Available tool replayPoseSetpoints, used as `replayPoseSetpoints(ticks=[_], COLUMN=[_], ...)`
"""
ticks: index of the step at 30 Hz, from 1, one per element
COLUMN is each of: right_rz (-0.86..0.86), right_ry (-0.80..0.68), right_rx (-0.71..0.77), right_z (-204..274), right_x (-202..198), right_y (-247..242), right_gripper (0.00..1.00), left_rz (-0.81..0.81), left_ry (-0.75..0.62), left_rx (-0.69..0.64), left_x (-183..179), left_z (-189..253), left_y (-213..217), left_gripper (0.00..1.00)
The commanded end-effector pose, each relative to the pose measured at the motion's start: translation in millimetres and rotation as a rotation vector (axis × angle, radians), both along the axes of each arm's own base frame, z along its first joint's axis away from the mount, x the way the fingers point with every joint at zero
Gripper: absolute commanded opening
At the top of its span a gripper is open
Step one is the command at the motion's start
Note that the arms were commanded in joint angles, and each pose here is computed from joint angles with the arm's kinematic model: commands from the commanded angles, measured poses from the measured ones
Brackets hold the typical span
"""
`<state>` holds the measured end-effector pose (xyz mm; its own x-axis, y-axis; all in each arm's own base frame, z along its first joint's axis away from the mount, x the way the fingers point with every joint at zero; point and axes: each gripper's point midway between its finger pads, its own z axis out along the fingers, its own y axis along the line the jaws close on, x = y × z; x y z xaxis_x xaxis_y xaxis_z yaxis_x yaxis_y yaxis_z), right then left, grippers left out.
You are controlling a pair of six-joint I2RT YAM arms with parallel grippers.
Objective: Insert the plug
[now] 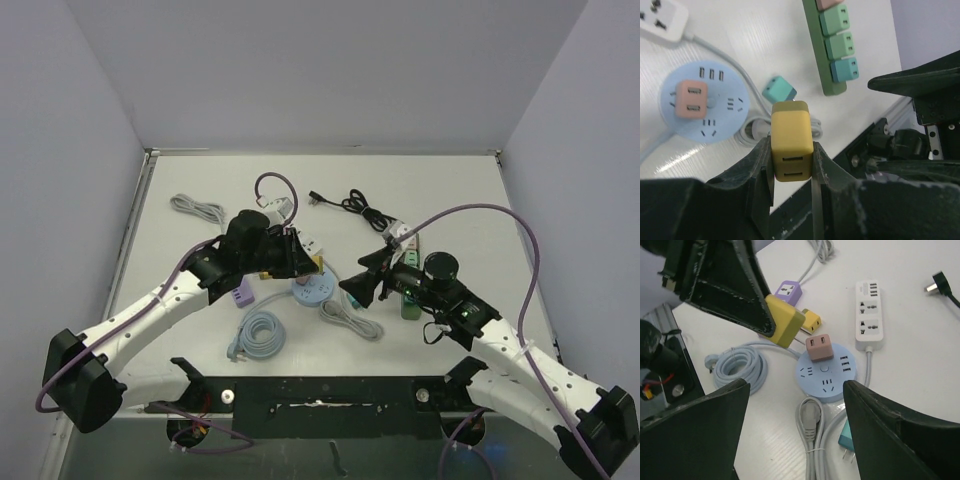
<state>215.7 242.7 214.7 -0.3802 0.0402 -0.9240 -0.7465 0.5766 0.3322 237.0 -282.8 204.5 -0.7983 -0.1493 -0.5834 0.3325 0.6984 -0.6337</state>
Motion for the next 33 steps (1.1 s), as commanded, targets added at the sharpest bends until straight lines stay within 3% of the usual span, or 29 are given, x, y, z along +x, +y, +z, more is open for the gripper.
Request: replayPoseSetpoints(ticks=[1, 4, 7, 17, 22, 26, 28, 33], right_rz=[0.17, 0.261, 0.358, 0.567, 0.597, 0.584, 0.57, 0.498], right_ry=[-0.526, -0.672, -0.727, -0.739, -0.728, -0.722, -0.716, -0.675], right_rx=[-0.06, -0.145, -0.214, -0.224, -0.236, -0.238, -0.232, -0.18], right_z=[42, 38, 28, 10, 4, 6, 8, 16], right_x=[-8, -13, -11, -17, -16, -11, -9, -4], right_y=[19, 34, 49, 83, 89, 92, 93, 96], right_gripper=[0.77, 0.78, 0.78, 0.73, 0.56, 0.29, 0.2, 0.17], left_rz=[-0.063, -0.077, -0.104, -0.155, -0.17, -0.167, -0.143, -0.041], left_ry=[0.105, 0.131, 0.161, 0.213, 0.225, 0.219, 0.2, 0.152], left_rx=[-0.092, -0.092, -0.109, -0.148, -0.152, -0.157, -0.154, -0.121], left_x=[-20, -25, -33, -51, -55, -54, -50, -35], left_z=[28, 28, 28, 26, 24, 27, 30, 31], left_y=[-9, -9, -10, -10, -9, -10, -8, 2], left_gripper=[0.05, 0.05, 0.05, 0.07, 0.09, 0.12, 0.19, 0.42])
